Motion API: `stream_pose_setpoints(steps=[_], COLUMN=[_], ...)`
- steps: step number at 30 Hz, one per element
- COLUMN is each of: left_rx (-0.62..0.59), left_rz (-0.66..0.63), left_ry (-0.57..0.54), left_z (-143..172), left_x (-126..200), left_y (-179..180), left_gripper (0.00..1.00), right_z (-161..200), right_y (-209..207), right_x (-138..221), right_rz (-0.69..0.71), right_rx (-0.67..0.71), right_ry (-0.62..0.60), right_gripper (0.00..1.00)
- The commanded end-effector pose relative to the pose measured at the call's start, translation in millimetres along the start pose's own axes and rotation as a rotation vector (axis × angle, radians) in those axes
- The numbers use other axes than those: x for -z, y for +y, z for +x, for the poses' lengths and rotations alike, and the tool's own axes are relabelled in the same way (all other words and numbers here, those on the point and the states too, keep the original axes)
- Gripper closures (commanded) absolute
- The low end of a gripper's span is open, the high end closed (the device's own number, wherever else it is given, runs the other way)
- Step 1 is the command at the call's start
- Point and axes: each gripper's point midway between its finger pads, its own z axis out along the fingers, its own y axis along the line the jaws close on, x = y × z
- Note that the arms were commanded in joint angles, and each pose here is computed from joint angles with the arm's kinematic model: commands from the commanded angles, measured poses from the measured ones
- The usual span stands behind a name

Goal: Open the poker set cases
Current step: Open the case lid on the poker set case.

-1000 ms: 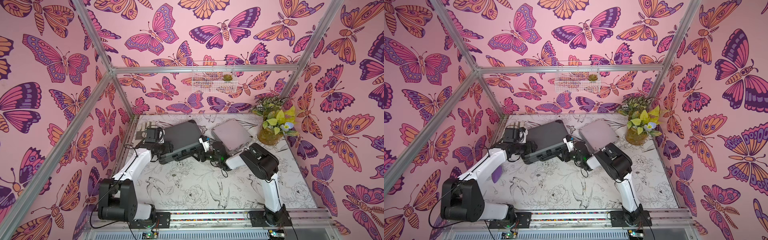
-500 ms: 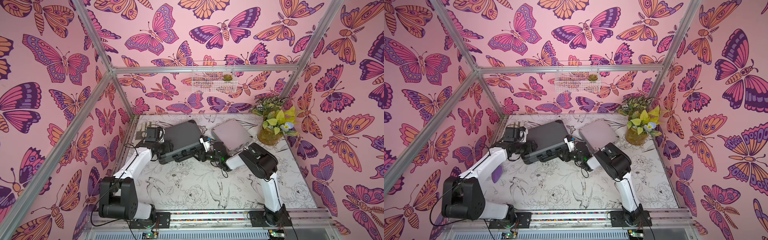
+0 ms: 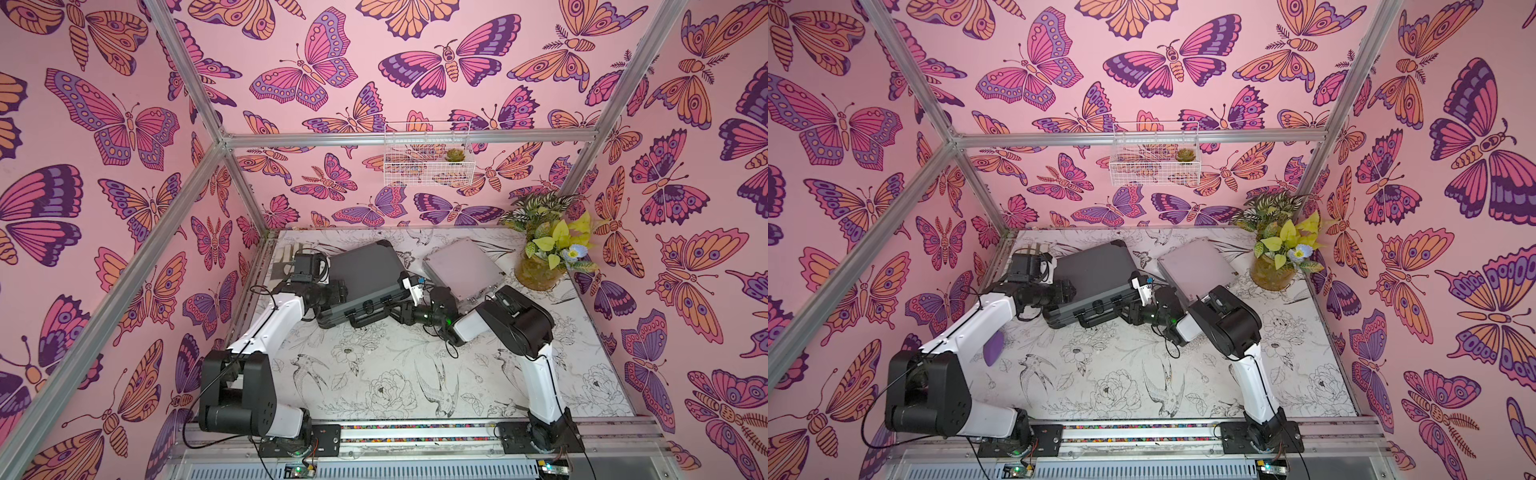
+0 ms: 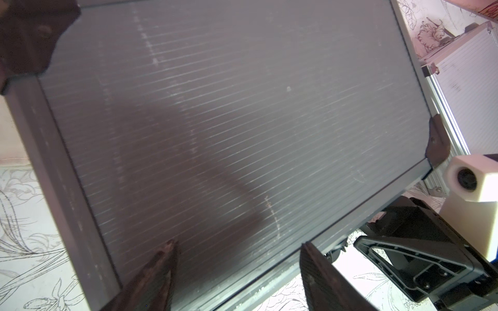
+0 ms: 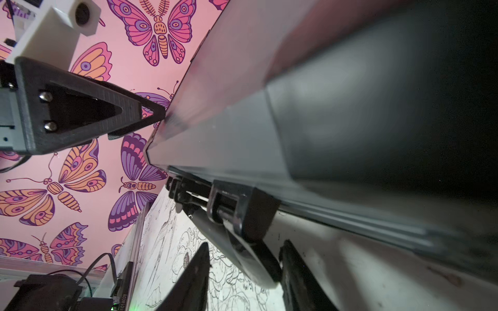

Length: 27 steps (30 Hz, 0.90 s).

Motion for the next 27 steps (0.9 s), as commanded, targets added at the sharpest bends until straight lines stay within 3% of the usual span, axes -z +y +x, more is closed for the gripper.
stream_pose_setpoints(steps=[1,8,16,27], left_rx=[0.037,0.031,0.023,0.009], left_rz=[-0.045,-0.059,-0.068,-0.067], left_ry=[0.132,0.092,0.066,0.005], left_z=[33,25,21,12], left_x=[-11,-3,2,13], left_y=[13,13,13,12], left_gripper=[0.24,0.22,0.22,0.2], right_z=[11,7,7,-2], right_y=[36,42,50,62], right_x=[-6,-4,0,4], right_rz=[-0.15,-0.165,-0.193,-0.259], right_rx=[0.023,0.028,0.013,-0.02], right_ry=[0.045,0.04,0.048,-0.01], right_gripper=[0.47,0.48,0.59,0.57])
